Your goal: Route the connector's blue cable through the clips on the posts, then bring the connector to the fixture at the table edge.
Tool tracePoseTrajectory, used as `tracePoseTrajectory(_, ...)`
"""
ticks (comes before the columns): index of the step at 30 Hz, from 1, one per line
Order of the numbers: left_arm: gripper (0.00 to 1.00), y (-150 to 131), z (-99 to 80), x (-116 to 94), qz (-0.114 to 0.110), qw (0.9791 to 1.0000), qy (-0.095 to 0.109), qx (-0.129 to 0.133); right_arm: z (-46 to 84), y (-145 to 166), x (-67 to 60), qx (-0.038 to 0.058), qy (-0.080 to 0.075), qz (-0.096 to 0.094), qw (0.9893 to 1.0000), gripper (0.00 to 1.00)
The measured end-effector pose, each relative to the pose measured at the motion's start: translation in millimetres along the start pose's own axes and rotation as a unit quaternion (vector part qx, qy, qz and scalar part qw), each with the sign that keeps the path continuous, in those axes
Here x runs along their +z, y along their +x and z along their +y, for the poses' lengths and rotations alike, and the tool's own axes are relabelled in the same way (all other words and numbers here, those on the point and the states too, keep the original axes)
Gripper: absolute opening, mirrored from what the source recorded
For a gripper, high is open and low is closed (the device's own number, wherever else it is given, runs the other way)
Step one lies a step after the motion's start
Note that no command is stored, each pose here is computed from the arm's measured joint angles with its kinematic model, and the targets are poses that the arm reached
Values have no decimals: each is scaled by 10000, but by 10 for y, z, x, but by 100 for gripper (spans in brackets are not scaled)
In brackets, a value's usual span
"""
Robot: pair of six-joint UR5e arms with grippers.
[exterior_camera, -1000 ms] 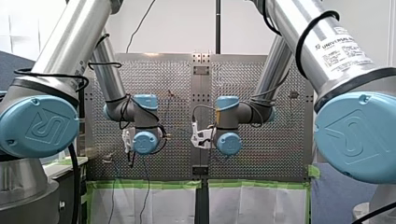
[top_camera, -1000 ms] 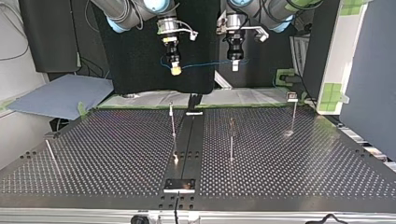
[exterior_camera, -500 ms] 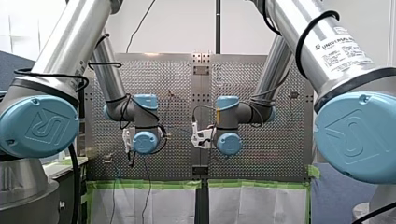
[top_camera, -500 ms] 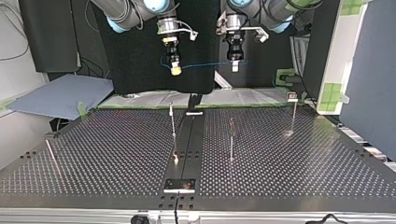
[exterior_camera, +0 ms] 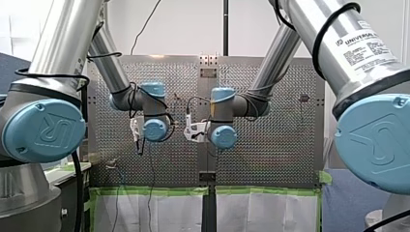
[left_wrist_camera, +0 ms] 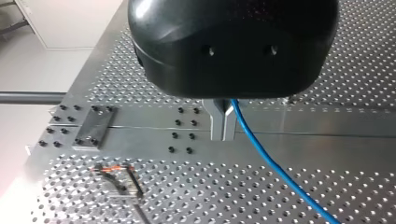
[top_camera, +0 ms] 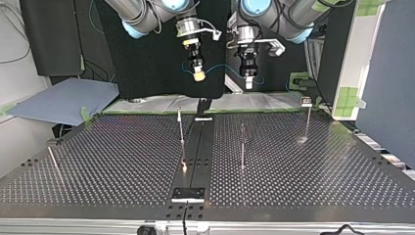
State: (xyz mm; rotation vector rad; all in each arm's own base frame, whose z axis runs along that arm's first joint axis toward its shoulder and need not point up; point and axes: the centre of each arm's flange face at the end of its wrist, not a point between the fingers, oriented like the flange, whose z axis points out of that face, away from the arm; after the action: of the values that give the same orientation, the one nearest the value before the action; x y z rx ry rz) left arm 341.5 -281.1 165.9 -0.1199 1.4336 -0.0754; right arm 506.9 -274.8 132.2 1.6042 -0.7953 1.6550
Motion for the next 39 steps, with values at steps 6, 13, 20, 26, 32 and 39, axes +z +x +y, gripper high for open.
tracePoseTrajectory(6,1,-101,12,-27,86,9999,-6,51,-22,-14,-25,-54,34,-203,9998,0)
tracePoseTrajectory(13,1,-50,105,-44,252,9994,-149,170,3,-49,-61,-113,20,-450,9989,0)
tracePoseTrajectory(20,1,-201,205,10,92,9992,-378,119,111,336,126,173,-236,-291,9991,0)
tracePoseTrajectory(26,1,-255,277,68,114,9980,-586,194,260,613,178,410,-379,-235,9982,0)
tracePoseTrajectory(32,1,-310,297,191,95,9974,-678,233,436,883,229,476,-519,-148,9974,0)
tracePoseTrajectory(39,1,-434,310,438,20,9967,-774,249,605,1078,382,472,-654,-103,9967,0)
